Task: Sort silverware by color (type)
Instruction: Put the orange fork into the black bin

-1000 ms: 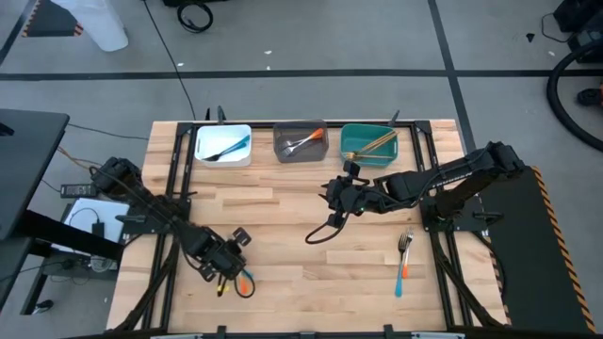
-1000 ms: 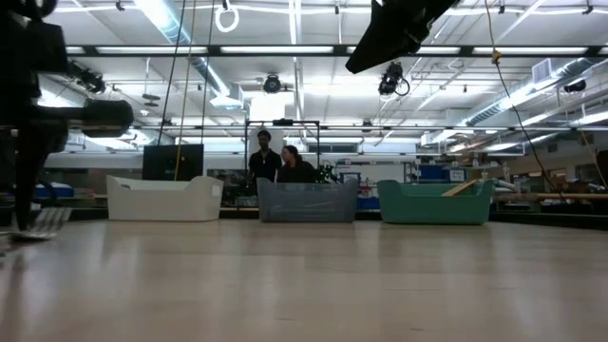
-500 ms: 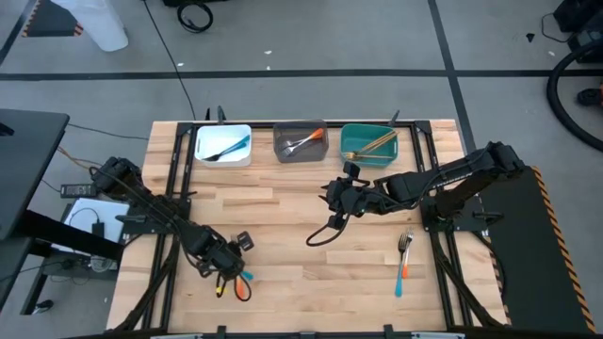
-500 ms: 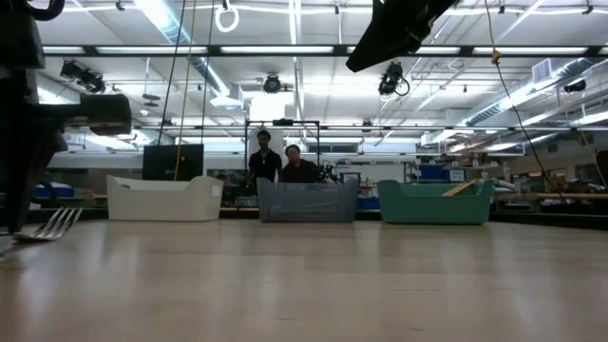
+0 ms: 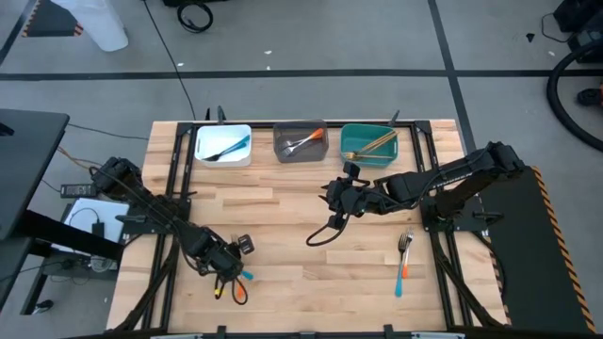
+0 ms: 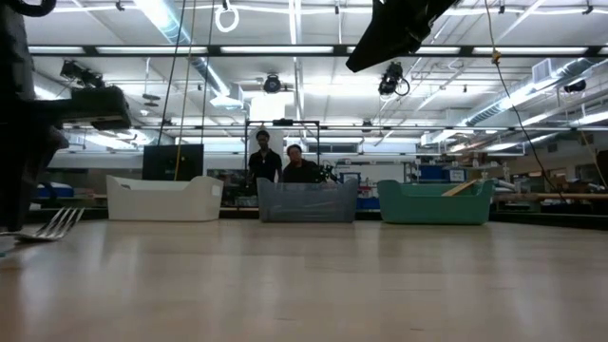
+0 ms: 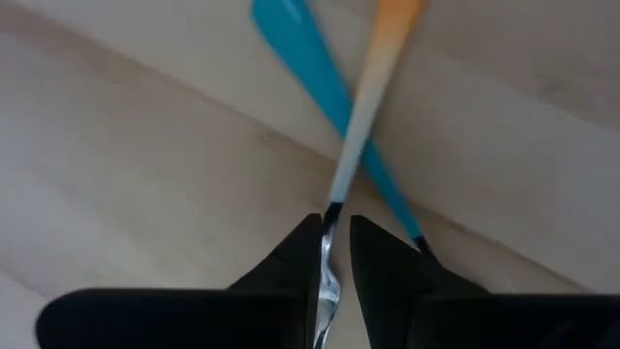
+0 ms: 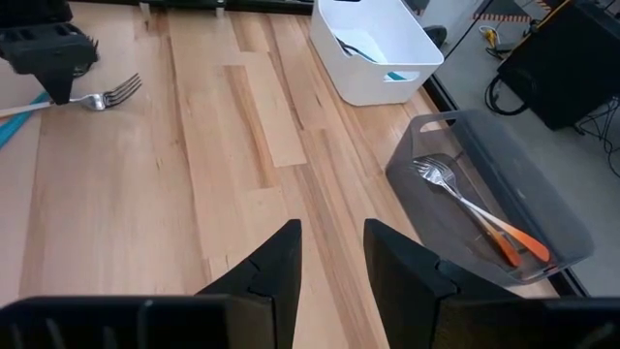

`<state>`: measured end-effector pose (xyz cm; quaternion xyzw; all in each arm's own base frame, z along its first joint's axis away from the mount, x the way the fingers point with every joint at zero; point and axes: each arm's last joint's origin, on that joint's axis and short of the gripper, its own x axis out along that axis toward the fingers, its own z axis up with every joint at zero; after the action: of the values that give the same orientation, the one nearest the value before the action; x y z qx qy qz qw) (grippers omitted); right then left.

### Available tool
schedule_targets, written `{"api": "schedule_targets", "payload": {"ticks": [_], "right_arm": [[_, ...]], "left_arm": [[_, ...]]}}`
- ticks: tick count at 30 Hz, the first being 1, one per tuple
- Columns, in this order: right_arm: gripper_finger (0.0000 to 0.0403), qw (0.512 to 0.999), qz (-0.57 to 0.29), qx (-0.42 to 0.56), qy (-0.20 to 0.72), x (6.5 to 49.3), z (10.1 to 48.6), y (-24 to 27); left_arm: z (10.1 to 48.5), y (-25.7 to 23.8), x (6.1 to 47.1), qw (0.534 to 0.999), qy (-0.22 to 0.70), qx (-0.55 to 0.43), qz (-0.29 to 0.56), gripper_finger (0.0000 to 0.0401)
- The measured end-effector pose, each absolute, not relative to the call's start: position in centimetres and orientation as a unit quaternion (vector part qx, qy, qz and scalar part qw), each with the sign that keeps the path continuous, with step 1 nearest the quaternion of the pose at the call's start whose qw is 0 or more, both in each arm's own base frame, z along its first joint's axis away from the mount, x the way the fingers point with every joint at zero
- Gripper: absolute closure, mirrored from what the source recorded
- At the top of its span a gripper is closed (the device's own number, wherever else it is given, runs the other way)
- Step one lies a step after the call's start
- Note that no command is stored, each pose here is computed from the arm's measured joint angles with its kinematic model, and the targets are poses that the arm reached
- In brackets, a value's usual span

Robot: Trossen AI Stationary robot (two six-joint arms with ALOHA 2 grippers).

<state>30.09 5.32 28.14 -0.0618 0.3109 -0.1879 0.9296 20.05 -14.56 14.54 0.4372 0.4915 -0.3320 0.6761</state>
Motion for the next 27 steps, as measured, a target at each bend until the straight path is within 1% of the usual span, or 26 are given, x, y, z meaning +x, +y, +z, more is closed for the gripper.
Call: {"api": "schedule_targets", "payload": {"ticks": [4,10,15,23,27], "right_arm": [[0.0279,0.930,-0.188,-0.062,0.311,30.1,28.1,5.3],[0.0279,0.930,-0.188,-0.062,0.311,30.1,28.1,5.3],[0.0279,0.930,-0.188,-0.062,0.311,30.1,28.1,5.3],[0.0279,0.929,-0.188,-0.062,0.312,30.1,28.1,5.3],[0.0279,0.929,-0.188,-0.063,0.312,30.1,28.1,5.3]], "left_arm": [[14.5,-14.7,19.9,0.667,0.484,0.451,-0.343,0.0320],[14.7,-14.6,20.6,0.675,0.460,0.460,-0.347,0.0297],[14.5,-14.1,21.1,0.675,0.463,0.446,-0.361,0.0297],[13.6,-13.9,21.4,0.661,0.480,0.440,-0.374,0.0297],[13.5,-13.7,21.5,0.661,0.483,0.434,-0.376,0.0316]]}}
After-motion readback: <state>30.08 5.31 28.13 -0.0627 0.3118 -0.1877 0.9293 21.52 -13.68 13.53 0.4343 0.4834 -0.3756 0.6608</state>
